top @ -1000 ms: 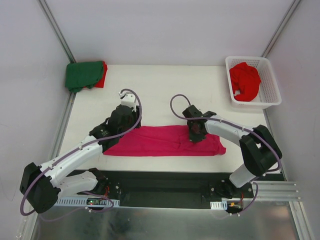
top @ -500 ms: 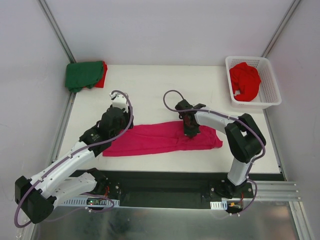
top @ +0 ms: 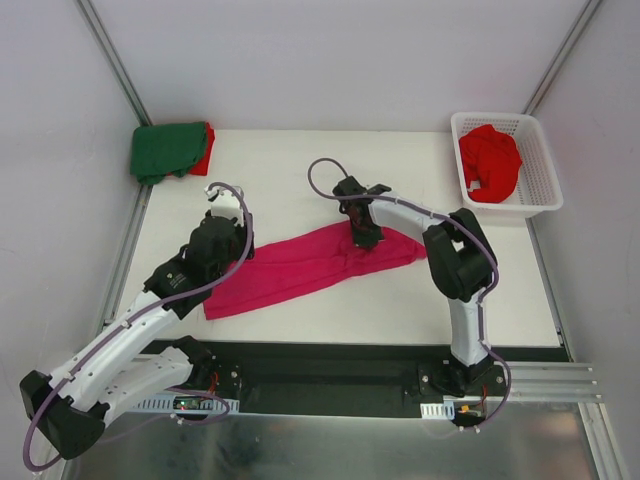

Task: Fold and stack the t-shirts
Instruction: Rotate the tshirt 90 degrees

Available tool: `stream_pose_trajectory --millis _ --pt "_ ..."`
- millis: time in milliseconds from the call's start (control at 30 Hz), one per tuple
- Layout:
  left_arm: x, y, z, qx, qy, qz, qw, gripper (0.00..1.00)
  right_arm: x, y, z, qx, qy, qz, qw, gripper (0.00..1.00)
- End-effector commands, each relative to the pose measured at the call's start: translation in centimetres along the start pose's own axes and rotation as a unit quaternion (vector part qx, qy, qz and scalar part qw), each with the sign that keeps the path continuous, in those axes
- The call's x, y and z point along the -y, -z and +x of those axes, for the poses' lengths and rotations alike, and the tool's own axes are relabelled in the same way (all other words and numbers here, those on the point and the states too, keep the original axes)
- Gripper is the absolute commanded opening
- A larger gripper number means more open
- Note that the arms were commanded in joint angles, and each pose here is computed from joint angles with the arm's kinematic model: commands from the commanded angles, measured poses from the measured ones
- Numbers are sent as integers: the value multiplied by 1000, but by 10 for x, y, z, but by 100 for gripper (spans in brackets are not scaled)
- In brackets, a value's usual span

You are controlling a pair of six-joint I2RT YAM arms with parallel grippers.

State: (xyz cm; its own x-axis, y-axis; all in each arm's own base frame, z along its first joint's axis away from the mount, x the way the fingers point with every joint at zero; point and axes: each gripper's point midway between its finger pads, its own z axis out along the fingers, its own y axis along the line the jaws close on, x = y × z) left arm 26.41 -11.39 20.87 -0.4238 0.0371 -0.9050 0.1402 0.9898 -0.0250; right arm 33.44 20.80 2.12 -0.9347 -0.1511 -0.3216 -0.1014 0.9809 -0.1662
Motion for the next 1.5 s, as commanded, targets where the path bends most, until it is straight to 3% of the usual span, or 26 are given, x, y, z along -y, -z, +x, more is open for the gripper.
stream_pose_trajectory --millis 0,533,867,1467 --pt "-14 11 -21 25 0 -23 999 44 -3 -11 -23 12 20 3 1000 1" --pt "-28 23 -20 29 4 -43 999 44 -28 -20 -87 36 62 -31 997 1" --pt "-35 30 -17 31 7 -54 998 44 -58 -25 -105 39 99 -90 990 1" --pt "-45 35 -5 26 10 -71 997 44 -84 -30 -149 100 131 -136 977 1"
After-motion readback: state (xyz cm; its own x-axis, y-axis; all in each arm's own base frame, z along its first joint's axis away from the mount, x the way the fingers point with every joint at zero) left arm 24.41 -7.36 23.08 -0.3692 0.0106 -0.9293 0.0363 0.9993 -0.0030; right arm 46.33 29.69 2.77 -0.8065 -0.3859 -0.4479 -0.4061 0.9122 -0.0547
